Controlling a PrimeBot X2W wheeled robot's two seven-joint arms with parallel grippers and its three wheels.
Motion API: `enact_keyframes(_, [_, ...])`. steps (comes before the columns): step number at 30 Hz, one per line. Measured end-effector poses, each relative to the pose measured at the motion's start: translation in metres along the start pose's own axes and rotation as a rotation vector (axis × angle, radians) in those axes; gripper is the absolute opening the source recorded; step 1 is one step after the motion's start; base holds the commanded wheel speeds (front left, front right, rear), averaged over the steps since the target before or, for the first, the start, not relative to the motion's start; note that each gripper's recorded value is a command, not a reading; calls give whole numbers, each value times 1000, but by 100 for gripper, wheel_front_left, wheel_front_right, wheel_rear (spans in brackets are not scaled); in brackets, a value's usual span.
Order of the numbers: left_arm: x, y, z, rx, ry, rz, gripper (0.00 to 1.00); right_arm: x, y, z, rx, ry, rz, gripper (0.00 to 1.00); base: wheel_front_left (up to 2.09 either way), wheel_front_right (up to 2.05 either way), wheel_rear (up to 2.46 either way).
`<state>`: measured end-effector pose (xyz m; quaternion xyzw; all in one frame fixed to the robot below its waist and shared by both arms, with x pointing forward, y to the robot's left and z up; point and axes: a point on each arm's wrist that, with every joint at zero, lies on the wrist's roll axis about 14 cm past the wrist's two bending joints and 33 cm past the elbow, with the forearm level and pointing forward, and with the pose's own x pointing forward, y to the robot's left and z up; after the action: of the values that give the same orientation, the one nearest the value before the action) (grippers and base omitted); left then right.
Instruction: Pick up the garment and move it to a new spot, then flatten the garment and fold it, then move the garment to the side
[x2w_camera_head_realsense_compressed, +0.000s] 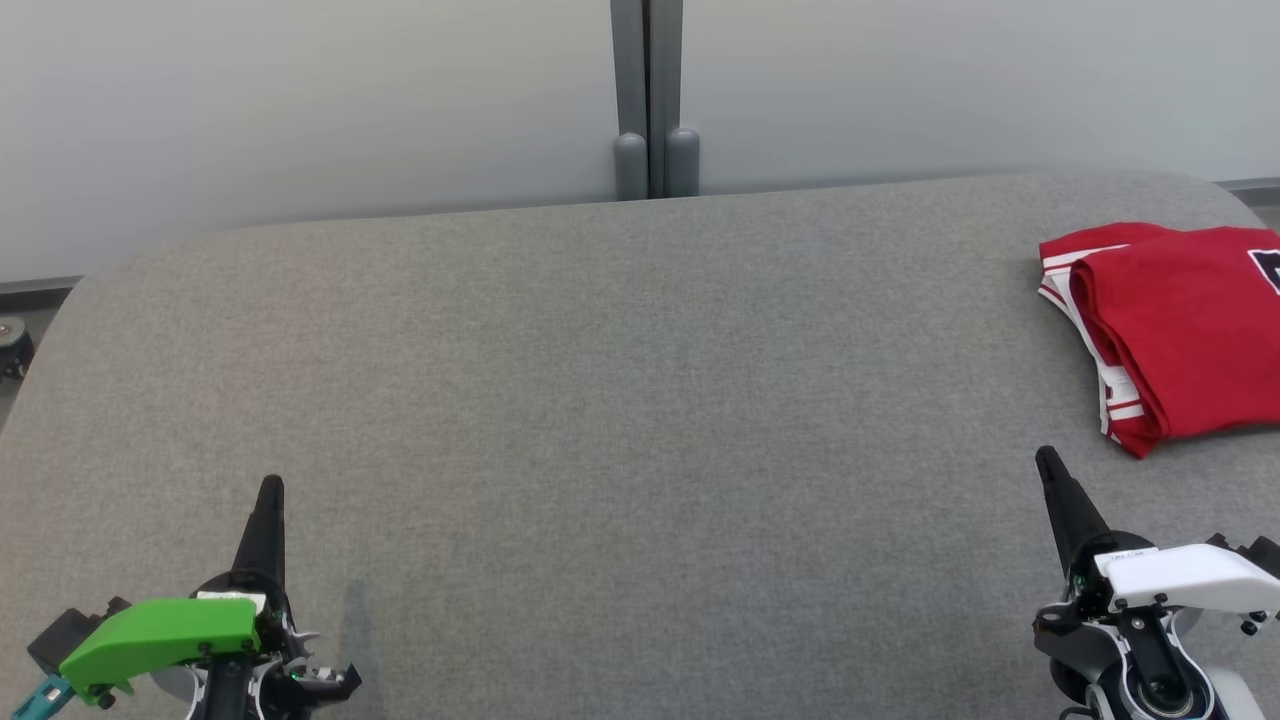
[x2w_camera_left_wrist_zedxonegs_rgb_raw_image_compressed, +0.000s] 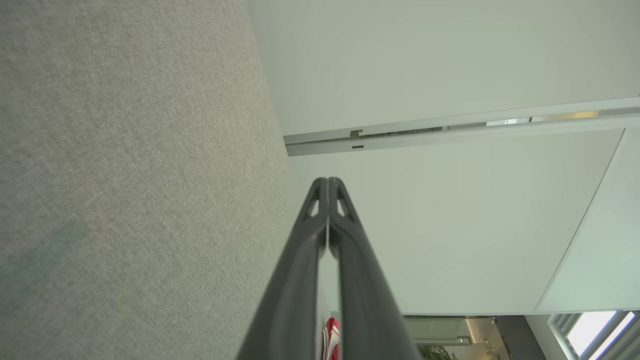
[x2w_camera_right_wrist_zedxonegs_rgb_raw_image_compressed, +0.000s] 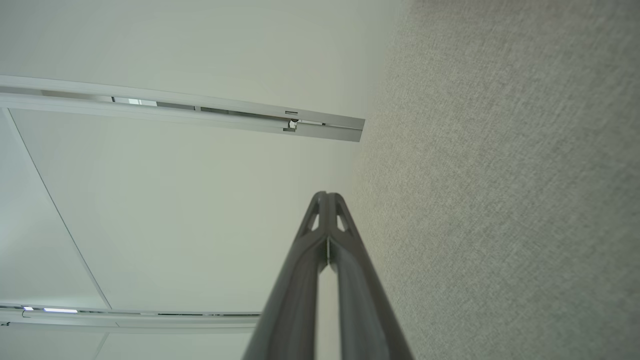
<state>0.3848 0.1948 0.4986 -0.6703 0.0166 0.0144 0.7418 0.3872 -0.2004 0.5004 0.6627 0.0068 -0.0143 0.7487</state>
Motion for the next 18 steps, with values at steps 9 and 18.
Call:
enact_keyframes(9, [2,-5,3,-55,-2,-18,0,1,3,0,64,5,12,0,0,0,0])
enact_keyframes(18, [3,-11,5,-105,-2,-38,0,3,6,0,123,11,26,0,0,0,0])
